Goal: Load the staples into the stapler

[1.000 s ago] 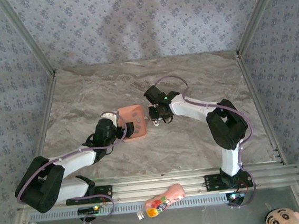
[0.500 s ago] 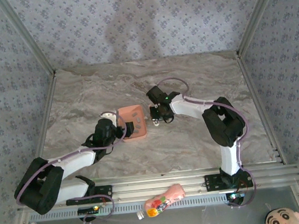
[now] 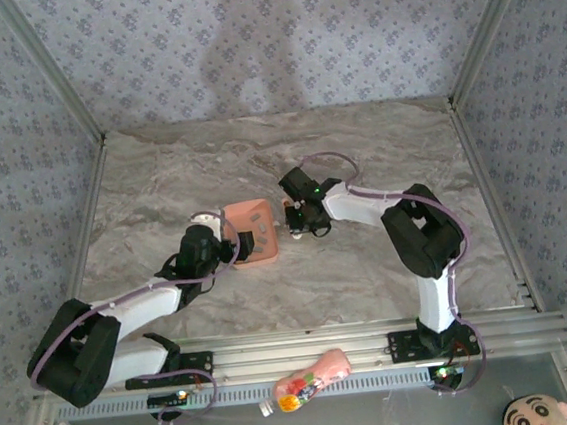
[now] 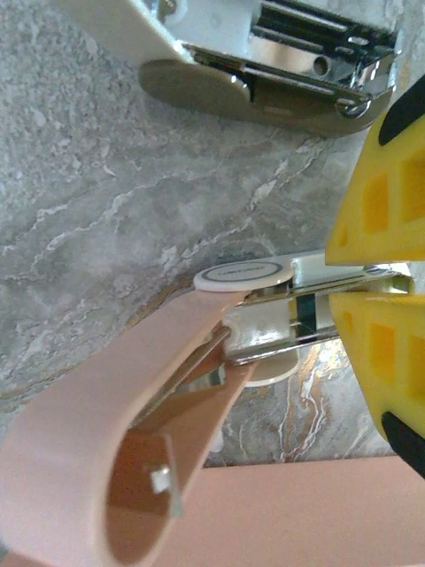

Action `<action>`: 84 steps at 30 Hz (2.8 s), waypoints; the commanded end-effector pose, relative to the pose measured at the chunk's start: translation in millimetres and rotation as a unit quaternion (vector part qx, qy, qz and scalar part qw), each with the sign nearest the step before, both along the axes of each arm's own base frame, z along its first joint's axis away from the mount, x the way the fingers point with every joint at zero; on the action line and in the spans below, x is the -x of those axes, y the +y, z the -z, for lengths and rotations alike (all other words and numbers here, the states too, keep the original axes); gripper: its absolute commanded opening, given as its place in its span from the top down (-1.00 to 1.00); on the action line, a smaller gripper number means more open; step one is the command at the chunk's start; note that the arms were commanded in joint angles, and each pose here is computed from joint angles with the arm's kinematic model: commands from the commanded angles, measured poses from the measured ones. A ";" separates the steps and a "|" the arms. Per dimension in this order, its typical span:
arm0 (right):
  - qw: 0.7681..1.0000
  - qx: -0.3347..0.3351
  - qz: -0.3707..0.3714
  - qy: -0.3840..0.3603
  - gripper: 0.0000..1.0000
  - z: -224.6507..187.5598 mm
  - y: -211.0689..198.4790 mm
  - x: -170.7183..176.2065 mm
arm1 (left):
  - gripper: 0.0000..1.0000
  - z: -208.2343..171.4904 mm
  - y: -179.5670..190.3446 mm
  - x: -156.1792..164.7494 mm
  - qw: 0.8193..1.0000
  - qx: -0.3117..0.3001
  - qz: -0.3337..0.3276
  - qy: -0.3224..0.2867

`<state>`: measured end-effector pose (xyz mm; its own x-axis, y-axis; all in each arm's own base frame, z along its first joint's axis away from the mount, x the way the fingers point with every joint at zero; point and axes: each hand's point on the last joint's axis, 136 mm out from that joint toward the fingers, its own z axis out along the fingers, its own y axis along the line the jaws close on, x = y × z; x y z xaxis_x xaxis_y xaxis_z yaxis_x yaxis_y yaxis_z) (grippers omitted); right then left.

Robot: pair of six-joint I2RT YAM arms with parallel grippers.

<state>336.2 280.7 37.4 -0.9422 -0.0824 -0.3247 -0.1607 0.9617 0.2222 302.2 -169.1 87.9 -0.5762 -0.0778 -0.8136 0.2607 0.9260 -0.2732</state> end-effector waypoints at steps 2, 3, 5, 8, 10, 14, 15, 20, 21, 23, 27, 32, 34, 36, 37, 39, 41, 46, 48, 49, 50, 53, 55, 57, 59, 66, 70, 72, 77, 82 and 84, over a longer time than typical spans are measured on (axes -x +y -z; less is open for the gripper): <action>0.999 0.027 0.003 0.018 0.66 -0.1 -15.0 18.6 | -0.97 -19.7 -4.6 -0.1 1.000 0.013 0.009 -0.019; 1.000 0.026 0.003 0.011 0.63 -5.7 -14.6 17.7 | -0.97 -21.7 -4.5 0.2 1.000 0.015 0.008 -0.020; 1.000 0.018 0.003 -0.006 0.59 -19.1 -13.0 15.6 | -0.97 -26.1 -3.9 1.8 1.000 0.019 0.009 -0.022; 1.000 0.006 0.004 -0.028 0.53 -38.3 -10.7 12.5 | -0.96 -31.8 -2.0 4.8 0.999 0.020 0.008 -0.024; 0.999 -0.002 0.003 -0.032 0.50 -44.5 -8.9 12.0 | -0.97 -32.4 1.2 6.3 1.000 0.017 0.002 -0.019; 0.999 -0.012 0.000 -0.033 0.46 -43.7 -5.1 7.7 | -0.97 -32.1 2.9 9.3 1.000 0.016 -0.001 -0.006; 0.999 -0.013 -0.001 -0.032 0.45 -42.1 -4.1 5.5 | -0.97 -32.1 3.1 9.9 1.000 0.017 -0.002 -0.004; 1.000 -0.010 -0.010 -0.017 0.41 -28.4 2.7 0.3 | -0.97 -29.8 4.9 12.1 1.000 0.018 -0.007 0.008; 1.000 -0.008 -0.011 -0.015 0.41 -25.2 2.5 -0.1 | -0.97 -29.5 4.8 12.2 1.000 0.018 -0.007 0.009; 1.000 -0.007 -0.011 -0.008 0.41 -18.7 3.1 0.2 | -0.97 -28.1 4.5 11.8 1.000 0.016 -0.007 0.012; 1.000 -0.003 -0.011 0.000 0.47 -8.7 2.1 0.9 | -0.97 -25.4 1.8 10.6 1.000 0.015 -0.004 0.019; 1.000 0.000 -0.014 0.011 0.59 4.5 1.2 2.9 | -0.94 -24.4 -3.4 9.0 0.999 0.018 0.004 0.027; 1.000 0.003 -0.015 0.006 0.63 3.4 0.2 3.3 | -0.94 -24.7 -2.9 8.1 0.999 0.017 0.001 0.031; 1.000 0.001 -0.015 -0.005 0.62 -3.9 0.1 1.9 | -0.93 -25.4 -3.6 8.3 0.999 0.015 0.002 0.037; 1.000 0.000 -0.014 -0.012 0.61 -8.1 -0.2 0.9 | -0.93 -26.8 -4.2 7.8 0.999 0.014 0.002 0.039; 1.000 -0.003 -0.014 -0.027 0.56 -19.4 -0.7 -1.9 | -0.92 -28.4 -4.3 8.1 0.999 0.011 0.002 0.046; 0.999 -0.008 -0.013 -0.047 0.54 -33.8 -1.1 -4.8 | -0.92 -31.9 -4.3 7.6 0.999 0.016 -0.003 0.048; 0.996 -0.026 -0.015 -0.081 0.52 -65.7 5.4 -8.1 | -0.95 -31.6 2.2 4.6 0.996 0.038 -0.032 0.068; 0.995 -0.037 -0.024 -0.095 0.50 -79.6 17.1 -8.9 | -0.95 -28.4 8.2 3.8 0.994 0.049 -0.046 0.082; 0.994 -0.038 -0.031 -0.099 0.50 -84.4 22.4 -8.9 | -0.95 -27.2 10.8 4.0 0.993 0.056 -0.051 0.089; 0.993 -0.038 -0.041 -0.105 0.47 -90.2 29.1 -8.8 | -0.96 -23.9 15.7 4.7 0.992 0.058 -0.058 0.098; 0.991 -0.038 -0.064 -0.112 0.41 -102.2 47.9 -7.3 | -0.97 -13.6 35.1 7.4 0.986 0.062 -0.087 0.130; 0.989 -0.044 -0.079 -0.113 0.39 -107.4 62.2 -3.9 | -0.97 -8.8 43.0 10.8 0.982 0.071 -0.093 0.149; 0.989 -0.048 -0.092 -0.107 0.36 -111.5 75.9 -1.1 | -0.97 -5.7 49.7 14.1 0.980 0.076 -0.099 0.158; 0.989 -0.036 -0.102 -0.100 0.34 -110.7 85.5 2.1 | -0.97 -4.0 55.3 16.7 0.978 0.082 -0.107 0.162; 0.988 0.027 -0.141 -0.061 0.27 -91.6 102.5 19.6 | -0.97 -3.2 67.2 21.2 0.970 0.124 -0.132 0.161; 0.982 0.030 -0.181 -0.048 0.25 -86.3 109.2 28.4 | -0.96 -0.7 70.3 22.3 0.967 0.133 -0.134 0.168; 0.974 0.013 -0.223 -0.030 0.24 -82.6 116.2 41.5 | -0.96 1.9 73.3 22.9 0.966 0.134 -0.139 0.171; 0.958 0.044 -0.283 -0.011 0.24 -69.4 109.9 49.5 | -0.96 7.9 77.7 25.9 0.962 0.144 -0.150 0.175; 0.941 0.098 -0.323 0.003 0.23 -49.6 102.9 44.9 | -0.96 12.8 81.1 30.2 0.960 0.150 -0.157 0.174; 0.937 0.102 -0.335 0.005 0.24 -45.2 105.2 43.4 | -0.97 14.1 82.8 30.9 0.960 0.151 -0.161 0.171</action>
<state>297.0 395.2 92.1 -0.7096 -0.6392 -0.2965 -0.6871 0.7210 0.0901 270.3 -86.1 69.8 -0.7294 -0.4787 -0.4887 -0.1845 0.8255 -0.5334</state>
